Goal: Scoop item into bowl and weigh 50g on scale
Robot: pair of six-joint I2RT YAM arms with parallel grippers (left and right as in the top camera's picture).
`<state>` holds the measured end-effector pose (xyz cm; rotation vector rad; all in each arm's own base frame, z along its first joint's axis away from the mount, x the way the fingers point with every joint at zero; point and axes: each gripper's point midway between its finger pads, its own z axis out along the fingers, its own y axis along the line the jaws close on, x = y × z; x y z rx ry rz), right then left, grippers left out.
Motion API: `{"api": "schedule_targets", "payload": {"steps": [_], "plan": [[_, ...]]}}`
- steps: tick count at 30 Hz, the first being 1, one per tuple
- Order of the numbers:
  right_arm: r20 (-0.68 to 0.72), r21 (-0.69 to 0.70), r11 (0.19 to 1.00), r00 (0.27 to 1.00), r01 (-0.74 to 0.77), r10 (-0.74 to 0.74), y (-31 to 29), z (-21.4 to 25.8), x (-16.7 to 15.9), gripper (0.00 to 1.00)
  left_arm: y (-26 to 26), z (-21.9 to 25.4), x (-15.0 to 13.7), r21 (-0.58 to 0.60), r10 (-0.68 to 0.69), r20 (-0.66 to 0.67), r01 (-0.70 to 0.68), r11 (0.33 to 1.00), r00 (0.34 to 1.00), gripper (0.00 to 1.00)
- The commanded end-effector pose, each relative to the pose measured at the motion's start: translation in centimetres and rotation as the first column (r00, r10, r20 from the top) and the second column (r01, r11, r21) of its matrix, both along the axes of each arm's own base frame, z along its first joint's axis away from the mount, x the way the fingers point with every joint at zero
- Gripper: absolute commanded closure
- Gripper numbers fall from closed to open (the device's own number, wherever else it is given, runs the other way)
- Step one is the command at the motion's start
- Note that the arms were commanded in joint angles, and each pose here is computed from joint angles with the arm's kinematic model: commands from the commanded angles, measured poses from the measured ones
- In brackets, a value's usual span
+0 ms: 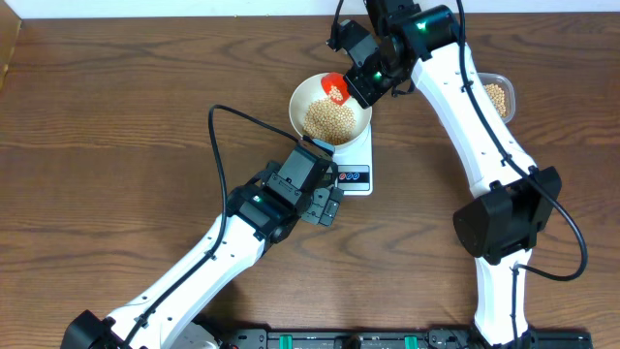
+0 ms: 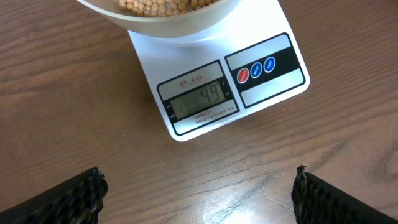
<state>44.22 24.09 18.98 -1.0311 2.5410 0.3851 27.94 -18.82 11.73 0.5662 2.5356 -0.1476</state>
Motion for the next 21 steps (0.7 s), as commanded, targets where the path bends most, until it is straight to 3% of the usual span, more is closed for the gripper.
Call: {"api": "schedule_targets", "payload": {"steps": [1,7,21], "plan": [[0.078,-0.028,0.999,0.997,-0.02,0.022,0.2,2.2,-0.1,0.99,0.1,0.0,0.1,0.007,-0.003,0.001,0.003,1.0,1.0,0.03],[0.071,-0.017,1.0,0.997,-0.025,0.026,0.9,2.2,-0.5,0.99,0.1,0.0,0.1,0.007,-0.003,0.001,0.003,1.0,1.0,0.03],[-0.095,0.316,0.948,0.995,0.03,0.0,-1.4,4.5,-0.2,0.99,0.1,0.0,0.1,0.007,-0.003,0.001,0.003,1.0,1.0,0.03]]}}
